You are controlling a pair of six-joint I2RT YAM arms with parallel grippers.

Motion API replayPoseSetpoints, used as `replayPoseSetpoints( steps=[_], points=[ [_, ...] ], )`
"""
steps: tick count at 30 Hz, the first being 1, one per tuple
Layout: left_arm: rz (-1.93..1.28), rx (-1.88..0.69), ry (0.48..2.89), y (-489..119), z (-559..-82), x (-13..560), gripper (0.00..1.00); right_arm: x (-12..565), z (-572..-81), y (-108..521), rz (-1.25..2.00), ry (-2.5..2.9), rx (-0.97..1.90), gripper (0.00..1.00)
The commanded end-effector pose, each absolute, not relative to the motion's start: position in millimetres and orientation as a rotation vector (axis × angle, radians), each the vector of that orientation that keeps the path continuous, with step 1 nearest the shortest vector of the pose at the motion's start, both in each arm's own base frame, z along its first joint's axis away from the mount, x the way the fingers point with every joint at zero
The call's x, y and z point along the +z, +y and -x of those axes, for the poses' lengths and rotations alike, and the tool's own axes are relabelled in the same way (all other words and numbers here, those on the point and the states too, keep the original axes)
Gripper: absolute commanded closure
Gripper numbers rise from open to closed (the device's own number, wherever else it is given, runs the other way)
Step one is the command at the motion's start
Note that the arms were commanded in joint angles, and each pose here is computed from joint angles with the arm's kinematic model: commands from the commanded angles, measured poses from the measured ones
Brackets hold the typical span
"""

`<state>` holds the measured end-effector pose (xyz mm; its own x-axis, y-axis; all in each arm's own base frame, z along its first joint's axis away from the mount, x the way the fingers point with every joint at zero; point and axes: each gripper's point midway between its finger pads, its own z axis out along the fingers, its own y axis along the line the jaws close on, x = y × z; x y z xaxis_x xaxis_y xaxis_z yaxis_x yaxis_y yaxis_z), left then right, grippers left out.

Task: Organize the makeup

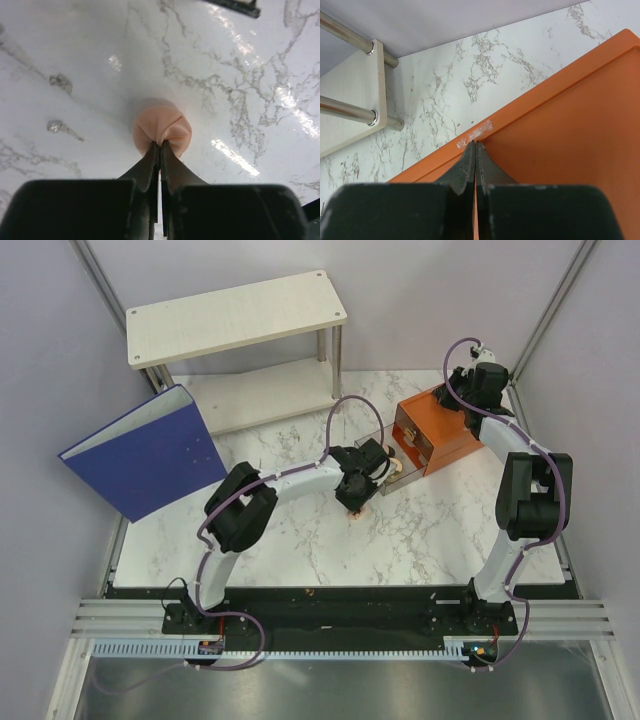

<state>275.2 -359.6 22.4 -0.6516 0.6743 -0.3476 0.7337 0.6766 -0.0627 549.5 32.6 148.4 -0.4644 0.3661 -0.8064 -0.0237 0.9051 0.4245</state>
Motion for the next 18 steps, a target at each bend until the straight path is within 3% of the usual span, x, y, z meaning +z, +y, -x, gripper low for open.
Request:
replayPoseSetpoints(
  steps=[1, 5, 12, 18],
  points=[
    [-1.064, -0.160, 2.500, -345, -293, 67, 0.98, -30, -412, 39, -0.422, 2.725, 0.408, 1.00],
    [-0.911, -0.106, 2.420, -348, -327, 106, 0.98, -29, -412, 40, -0.420, 2.724, 0.408, 1.00],
    [-0.816, -0.252, 2.288, -391, -373, 168, 0.98, -31, -411, 41, -0.418, 2.730, 0.414, 1.00],
    [-0.764, -0.458, 2.270, -425, -396, 181, 0.80, -30, -410, 41, -0.423, 2.730, 0.413, 1.00]
  ],
)
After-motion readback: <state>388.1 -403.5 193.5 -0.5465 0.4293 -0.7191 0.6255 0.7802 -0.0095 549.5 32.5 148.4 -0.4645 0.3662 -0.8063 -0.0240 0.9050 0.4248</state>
